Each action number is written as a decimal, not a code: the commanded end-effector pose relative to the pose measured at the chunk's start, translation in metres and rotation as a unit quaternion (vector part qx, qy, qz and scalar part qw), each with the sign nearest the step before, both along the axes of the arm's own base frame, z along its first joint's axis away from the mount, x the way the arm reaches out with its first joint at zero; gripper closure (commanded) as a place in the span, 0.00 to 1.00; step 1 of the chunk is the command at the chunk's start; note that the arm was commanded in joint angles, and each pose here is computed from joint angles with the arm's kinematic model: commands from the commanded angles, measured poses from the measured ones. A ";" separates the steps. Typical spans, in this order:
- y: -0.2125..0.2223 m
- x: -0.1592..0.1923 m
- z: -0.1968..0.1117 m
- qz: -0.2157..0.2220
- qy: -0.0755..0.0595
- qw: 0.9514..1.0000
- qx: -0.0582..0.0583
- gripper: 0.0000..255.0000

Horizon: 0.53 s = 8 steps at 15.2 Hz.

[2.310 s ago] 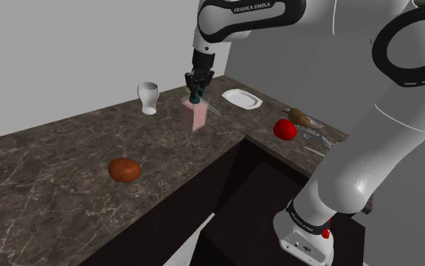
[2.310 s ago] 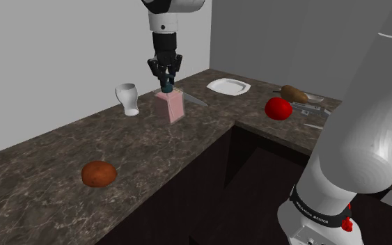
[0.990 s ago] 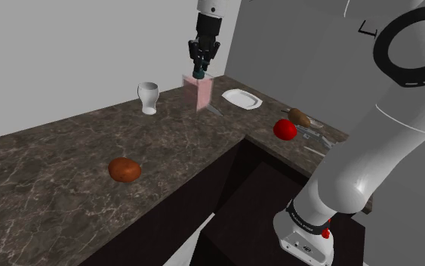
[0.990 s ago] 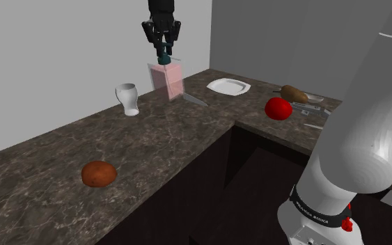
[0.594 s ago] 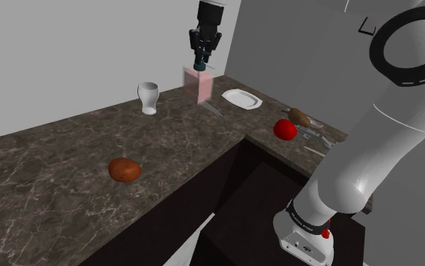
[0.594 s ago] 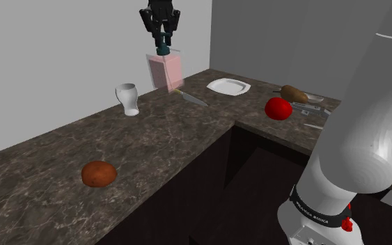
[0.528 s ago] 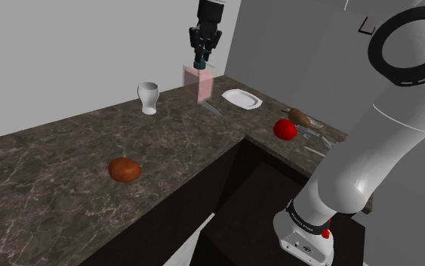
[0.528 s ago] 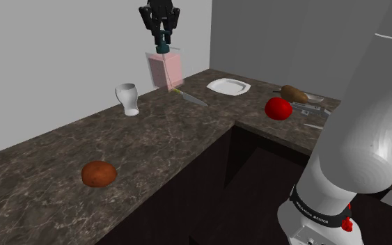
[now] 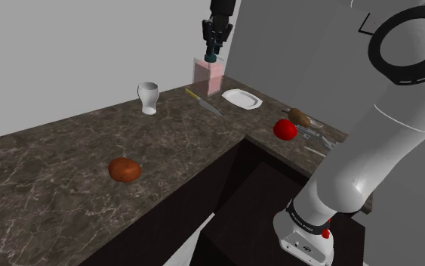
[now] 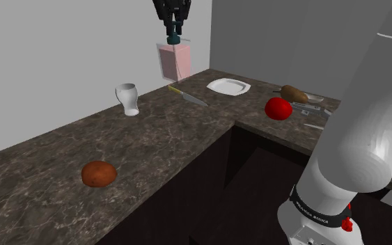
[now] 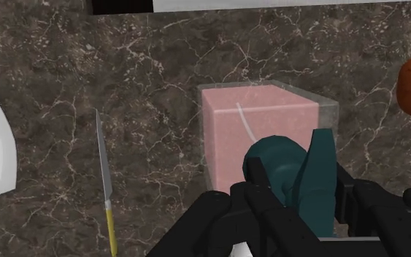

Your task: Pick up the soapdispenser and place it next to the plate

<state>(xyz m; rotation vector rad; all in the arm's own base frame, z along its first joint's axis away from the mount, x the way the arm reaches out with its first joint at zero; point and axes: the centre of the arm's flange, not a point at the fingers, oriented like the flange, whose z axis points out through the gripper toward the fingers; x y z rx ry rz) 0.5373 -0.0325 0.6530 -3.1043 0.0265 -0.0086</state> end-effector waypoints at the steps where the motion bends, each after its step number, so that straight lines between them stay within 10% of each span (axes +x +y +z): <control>1: -0.022 -0.006 0.001 0.001 0.000 1.000 0.000 1.00; 8: -0.112 -0.029 0.002 0.001 0.000 1.000 0.000 1.00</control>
